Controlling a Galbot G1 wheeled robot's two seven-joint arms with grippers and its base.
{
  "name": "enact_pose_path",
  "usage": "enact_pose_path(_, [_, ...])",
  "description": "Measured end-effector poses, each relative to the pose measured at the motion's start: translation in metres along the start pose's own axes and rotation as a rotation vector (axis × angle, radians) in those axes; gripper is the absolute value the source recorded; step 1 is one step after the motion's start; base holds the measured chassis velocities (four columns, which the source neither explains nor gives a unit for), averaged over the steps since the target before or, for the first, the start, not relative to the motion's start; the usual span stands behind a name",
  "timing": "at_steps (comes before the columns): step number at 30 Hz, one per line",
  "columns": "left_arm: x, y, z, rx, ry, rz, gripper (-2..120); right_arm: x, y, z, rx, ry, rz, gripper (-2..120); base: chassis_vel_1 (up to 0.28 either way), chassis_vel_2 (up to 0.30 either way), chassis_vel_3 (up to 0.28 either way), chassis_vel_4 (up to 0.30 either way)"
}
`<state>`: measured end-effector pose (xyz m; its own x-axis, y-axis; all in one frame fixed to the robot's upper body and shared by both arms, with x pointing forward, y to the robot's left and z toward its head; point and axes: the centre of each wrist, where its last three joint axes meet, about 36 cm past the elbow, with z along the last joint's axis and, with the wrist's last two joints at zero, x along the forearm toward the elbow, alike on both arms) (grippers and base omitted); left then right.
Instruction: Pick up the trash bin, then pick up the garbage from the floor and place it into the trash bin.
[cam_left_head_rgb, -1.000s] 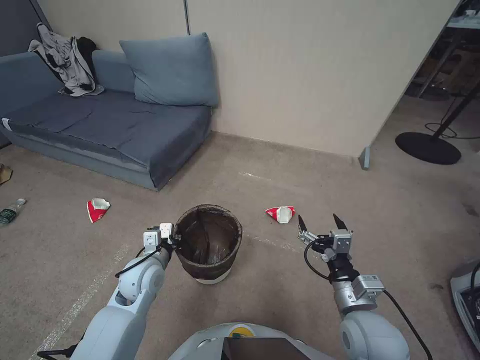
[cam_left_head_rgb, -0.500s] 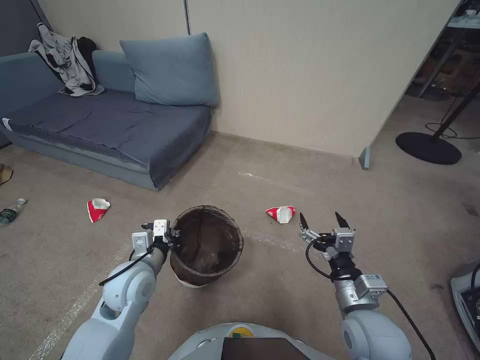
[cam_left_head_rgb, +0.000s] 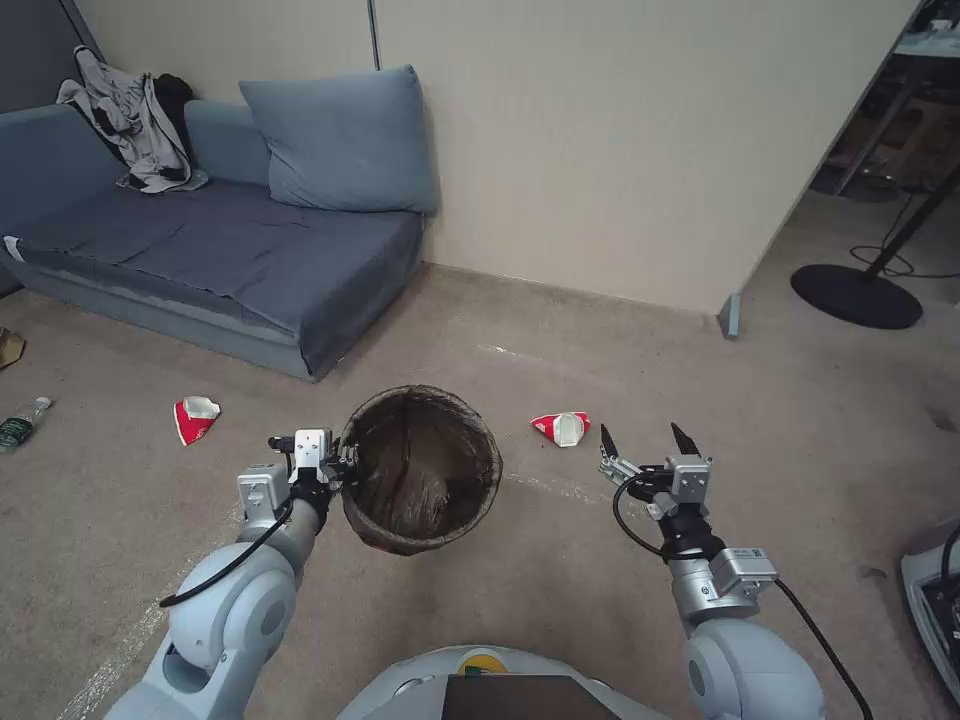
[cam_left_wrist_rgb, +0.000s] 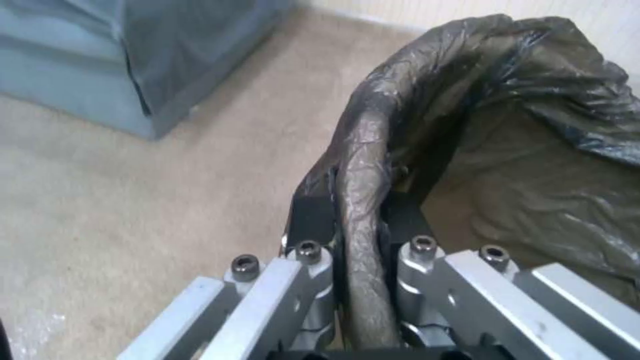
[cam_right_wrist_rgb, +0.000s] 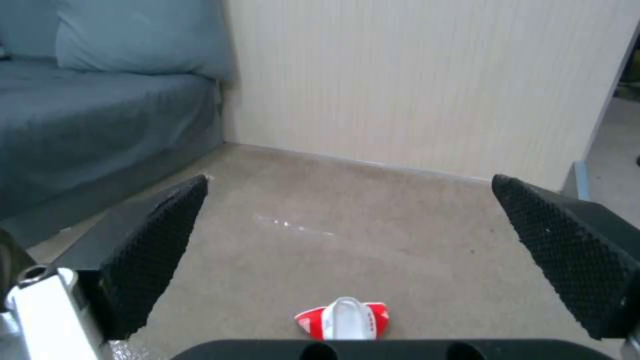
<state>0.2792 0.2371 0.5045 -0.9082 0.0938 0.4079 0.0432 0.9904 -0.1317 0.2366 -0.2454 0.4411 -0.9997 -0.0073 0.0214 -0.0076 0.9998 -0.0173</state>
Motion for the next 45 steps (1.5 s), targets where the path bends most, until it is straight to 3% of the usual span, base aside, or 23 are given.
enact_pose_path(5, [0.014, -0.003, 0.002, 0.007, -0.095, -0.008, 6, -0.001, -0.001, -0.001, -0.002, 0.005, 0.006, 100, 0.0, 0.0, 0.0, 0.0])
enact_pose_path(14, [0.029, -0.008, 0.006, 0.029, -0.155, -0.002, 6, -0.002, 0.0, -0.006, -0.011, 0.017, 0.02, 100, 0.0, 0.0, 0.0, 0.0])
enact_pose_path(30, [0.036, -0.008, 0.008, 0.024, -0.185, -0.07, 6, -0.003, -0.002, -0.008, -0.014, 0.008, 0.027, 100, 0.0, 0.0, 0.0, 0.0])
enact_pose_path(45, [0.036, -0.008, 0.008, 0.019, -0.193, -0.083, 6, -0.002, -0.004, -0.007, -0.016, 0.006, 0.029, 100, 0.0, 0.0, 0.0, 0.0])
